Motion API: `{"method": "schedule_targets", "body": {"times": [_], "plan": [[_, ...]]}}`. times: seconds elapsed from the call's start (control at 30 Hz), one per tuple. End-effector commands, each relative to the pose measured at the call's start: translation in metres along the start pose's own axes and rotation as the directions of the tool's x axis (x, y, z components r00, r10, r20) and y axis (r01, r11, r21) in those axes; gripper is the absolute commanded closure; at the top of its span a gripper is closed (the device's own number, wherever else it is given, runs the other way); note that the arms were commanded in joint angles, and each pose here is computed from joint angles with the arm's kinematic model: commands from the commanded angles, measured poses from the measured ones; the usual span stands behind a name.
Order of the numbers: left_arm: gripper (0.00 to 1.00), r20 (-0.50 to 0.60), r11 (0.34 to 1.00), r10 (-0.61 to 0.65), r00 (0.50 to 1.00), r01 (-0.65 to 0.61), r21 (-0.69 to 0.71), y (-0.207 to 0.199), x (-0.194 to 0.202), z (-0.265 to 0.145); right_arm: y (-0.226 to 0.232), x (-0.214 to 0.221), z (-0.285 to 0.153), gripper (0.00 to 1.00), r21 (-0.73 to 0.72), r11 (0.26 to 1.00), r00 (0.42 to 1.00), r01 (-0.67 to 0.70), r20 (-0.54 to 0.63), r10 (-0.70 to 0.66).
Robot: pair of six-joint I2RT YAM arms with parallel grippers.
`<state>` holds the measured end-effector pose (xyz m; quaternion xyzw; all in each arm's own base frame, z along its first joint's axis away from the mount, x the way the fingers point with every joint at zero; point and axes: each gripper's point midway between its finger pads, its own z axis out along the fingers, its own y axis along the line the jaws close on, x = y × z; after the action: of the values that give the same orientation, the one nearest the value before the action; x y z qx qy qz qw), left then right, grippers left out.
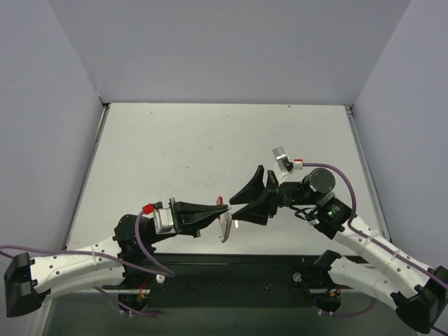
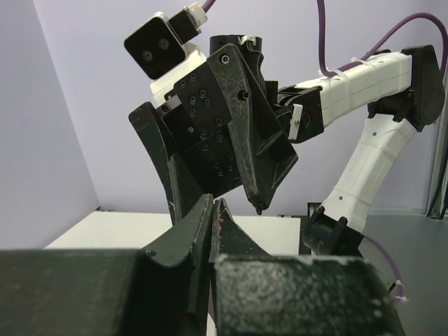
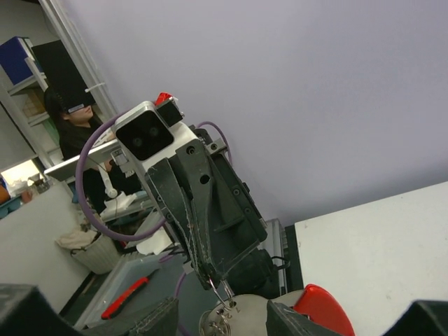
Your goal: Put the keys on the keyring
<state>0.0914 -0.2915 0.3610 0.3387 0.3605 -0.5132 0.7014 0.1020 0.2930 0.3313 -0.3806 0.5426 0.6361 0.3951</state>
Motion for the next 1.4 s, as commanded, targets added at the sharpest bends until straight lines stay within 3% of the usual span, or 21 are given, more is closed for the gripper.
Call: {"method": "schedule_targets", "body": {"times": [0.0, 0.23, 0.4, 0.57, 0.93, 1.1, 1.2, 1.37], "plan": [[1.00, 0.141, 1.000, -0.003, 0.990, 0.000, 0.022, -0.003, -0.047, 0.011, 0.025, -0.030, 0.005, 0.53, -0.085, 0.987, 0.989, 0.136, 0.067, -0.131], [1.00, 0.138, 1.000, 0.006, 0.990, -0.008, 0.017, -0.002, -0.047, 0.012, 0.027, -0.032, 0.007, 0.82, -0.091, 0.988, 0.991, 0.126, 0.058, -0.121], [1.00, 0.128, 1.000, 0.001, 0.992, -0.004, 0.023, -0.003, -0.043, 0.013, 0.028, -0.034, 0.008, 0.87, -0.091, 0.988, 0.991, 0.125, 0.059, -0.120], [1.00, 0.117, 1.000, -0.005, 0.993, 0.001, 0.027, -0.003, -0.039, 0.015, 0.028, -0.033, 0.010, 1.00, -0.096, 0.988, 0.992, 0.121, 0.044, -0.117], [1.00, -0.012, 0.999, -0.013, 1.000, 0.014, 0.052, -0.006, -0.030, 0.021, 0.002, -0.015, 0.005, 1.00, 0.047, 0.993, 0.992, 0.112, -0.062, -0.109], [0.91, -0.084, 0.999, 0.026, 0.996, -0.023, 0.038, -0.002, -0.030, 0.017, -0.006, -0.009, 0.001, 1.00, 0.094, 0.987, 0.986, 0.132, -0.112, -0.122], [0.73, -0.145, 0.998, 0.042, 0.989, -0.035, 0.051, -0.002, -0.032, 0.014, -0.014, -0.003, -0.003, 1.00, 0.140, 0.981, 0.982, 0.136, -0.153, -0.115], [0.58, -0.281, 0.997, 0.041, 0.959, -0.022, 0.073, -0.005, -0.029, 0.004, -0.024, 0.014, -0.013, 1.00, 0.198, 0.973, 0.968, 0.121, -0.239, -0.072]]}}
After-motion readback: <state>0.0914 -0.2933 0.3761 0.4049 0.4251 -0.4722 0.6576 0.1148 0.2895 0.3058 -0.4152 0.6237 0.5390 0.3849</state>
